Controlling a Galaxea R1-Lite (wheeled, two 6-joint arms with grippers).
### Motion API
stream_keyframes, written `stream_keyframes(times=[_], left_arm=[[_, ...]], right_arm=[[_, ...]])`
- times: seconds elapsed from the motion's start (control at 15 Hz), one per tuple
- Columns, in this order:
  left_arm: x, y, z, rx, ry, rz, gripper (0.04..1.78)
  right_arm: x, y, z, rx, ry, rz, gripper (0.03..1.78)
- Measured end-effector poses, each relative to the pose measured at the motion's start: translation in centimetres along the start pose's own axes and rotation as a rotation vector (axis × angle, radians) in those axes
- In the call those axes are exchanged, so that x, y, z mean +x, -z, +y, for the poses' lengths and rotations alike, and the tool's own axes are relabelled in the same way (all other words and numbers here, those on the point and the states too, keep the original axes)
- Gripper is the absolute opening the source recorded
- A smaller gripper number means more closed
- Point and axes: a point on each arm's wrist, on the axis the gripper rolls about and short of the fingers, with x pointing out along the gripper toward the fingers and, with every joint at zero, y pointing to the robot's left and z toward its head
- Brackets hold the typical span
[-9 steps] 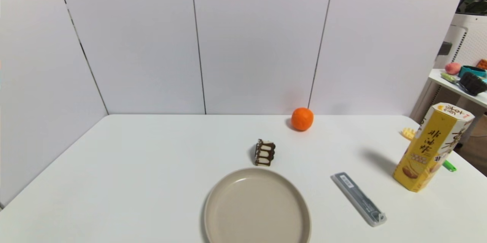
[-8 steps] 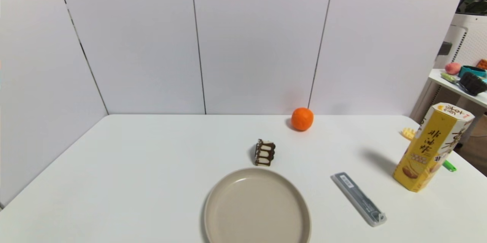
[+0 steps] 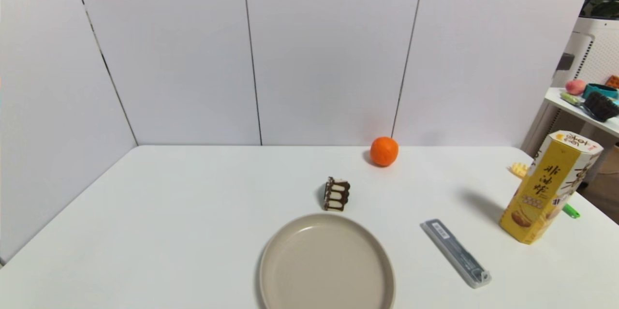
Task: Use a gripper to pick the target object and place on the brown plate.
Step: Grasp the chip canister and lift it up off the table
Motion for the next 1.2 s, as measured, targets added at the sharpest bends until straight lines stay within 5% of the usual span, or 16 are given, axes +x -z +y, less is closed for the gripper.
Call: stream_keyframes(times=[0.33,0.67,1.07,1.2], left_arm=[[0.0,0.0,0.0,0.0,0.0,0.0,1.69],[0.0,0.0,0.0,0.0,0.0,0.0,1.69],[0.0,0.0,0.0,0.0,0.0,0.0,1.69],[0.0,0.0,0.0,0.0,0.0,0.0,1.69]], right_arm=[[5.8,-6.3,-0.6,0.072,0.123,0.168,1.69],[11.5,-7.7,-1.6,0.083,0.217,0.316,1.69],[14.9,-6.7,-2.9,-0.066,0.227,0.458,1.69],[15.8,-6.5,-3.0,-0.076,0.214,0.486,1.69]])
